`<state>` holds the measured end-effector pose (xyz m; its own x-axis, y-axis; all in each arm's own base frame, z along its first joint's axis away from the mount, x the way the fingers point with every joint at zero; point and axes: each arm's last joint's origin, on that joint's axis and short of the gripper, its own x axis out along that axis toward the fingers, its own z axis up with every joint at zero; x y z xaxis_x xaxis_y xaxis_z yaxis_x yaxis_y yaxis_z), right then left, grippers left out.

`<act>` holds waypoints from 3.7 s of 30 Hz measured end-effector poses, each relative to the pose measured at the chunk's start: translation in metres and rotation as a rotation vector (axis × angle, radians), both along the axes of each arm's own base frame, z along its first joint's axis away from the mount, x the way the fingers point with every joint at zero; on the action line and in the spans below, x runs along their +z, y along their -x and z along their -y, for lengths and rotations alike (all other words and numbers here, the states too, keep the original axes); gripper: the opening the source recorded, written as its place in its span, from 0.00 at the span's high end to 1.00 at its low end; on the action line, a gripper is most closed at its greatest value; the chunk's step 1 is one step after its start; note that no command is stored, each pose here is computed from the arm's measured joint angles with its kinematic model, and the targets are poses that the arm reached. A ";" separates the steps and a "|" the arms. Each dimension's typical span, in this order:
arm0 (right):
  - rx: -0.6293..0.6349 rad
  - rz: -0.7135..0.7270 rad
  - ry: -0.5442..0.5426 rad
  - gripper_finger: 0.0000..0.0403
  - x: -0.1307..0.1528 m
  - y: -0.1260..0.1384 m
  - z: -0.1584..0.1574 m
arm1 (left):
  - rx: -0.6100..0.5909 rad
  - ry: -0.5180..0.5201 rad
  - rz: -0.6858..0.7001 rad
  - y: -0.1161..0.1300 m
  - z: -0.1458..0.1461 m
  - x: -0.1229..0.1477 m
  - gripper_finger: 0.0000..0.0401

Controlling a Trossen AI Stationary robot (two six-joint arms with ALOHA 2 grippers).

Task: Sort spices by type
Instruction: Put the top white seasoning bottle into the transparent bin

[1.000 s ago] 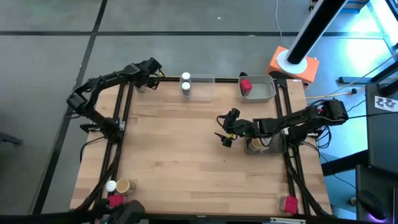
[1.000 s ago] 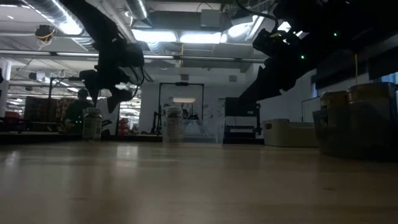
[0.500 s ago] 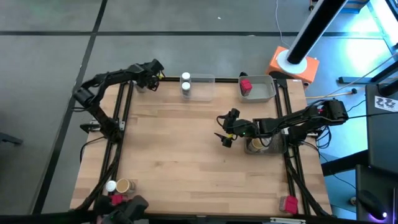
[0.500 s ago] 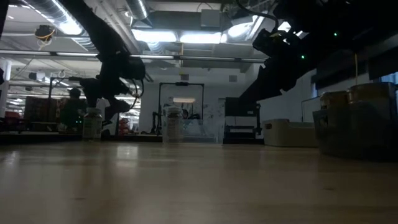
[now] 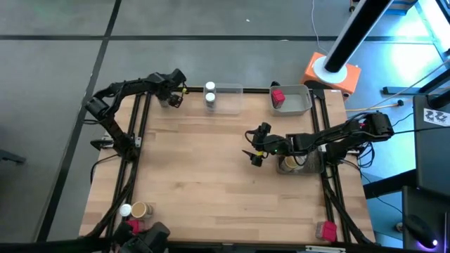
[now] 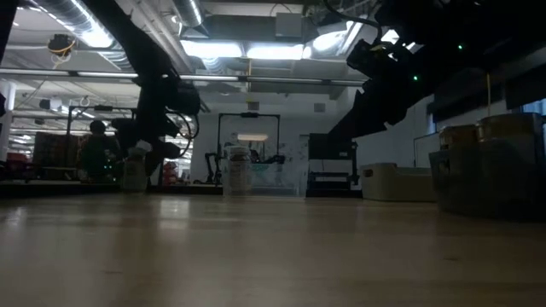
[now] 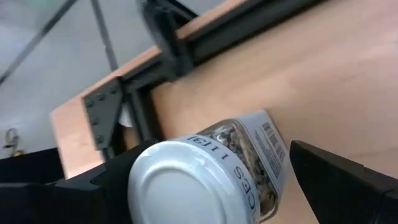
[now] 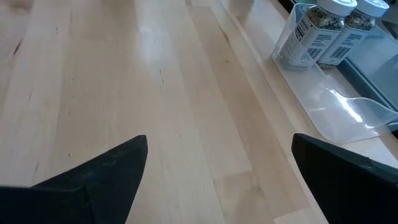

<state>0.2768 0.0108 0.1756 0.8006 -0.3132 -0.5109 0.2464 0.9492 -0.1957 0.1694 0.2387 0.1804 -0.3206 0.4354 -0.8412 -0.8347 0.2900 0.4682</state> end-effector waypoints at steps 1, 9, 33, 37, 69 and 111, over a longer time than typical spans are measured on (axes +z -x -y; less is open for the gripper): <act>0.000 0.000 0.000 0.01 0.000 0.000 0.000 | -0.005 0.006 0.007 -0.001 0.001 0.000 0.13; 0.000 0.000 0.000 0.01 0.000 0.000 0.000 | -0.036 0.050 0.073 -0.005 0.003 -0.001 0.16; 0.000 0.000 0.000 0.01 0.000 0.000 0.000 | -0.234 -0.040 0.156 -0.031 0.037 0.033 0.51; 0.000 0.000 0.000 0.01 0.000 0.000 0.000 | -0.304 -0.114 0.237 -0.039 0.054 0.054 0.52; 0.002 0.002 -0.002 0.01 0.000 0.000 0.000 | -0.800 -0.372 0.712 -0.140 0.094 0.124 0.51; 0.024 -0.042 -0.014 0.01 -0.017 -0.007 -0.001 | -0.629 -0.056 0.408 -0.207 -0.014 0.018 0.50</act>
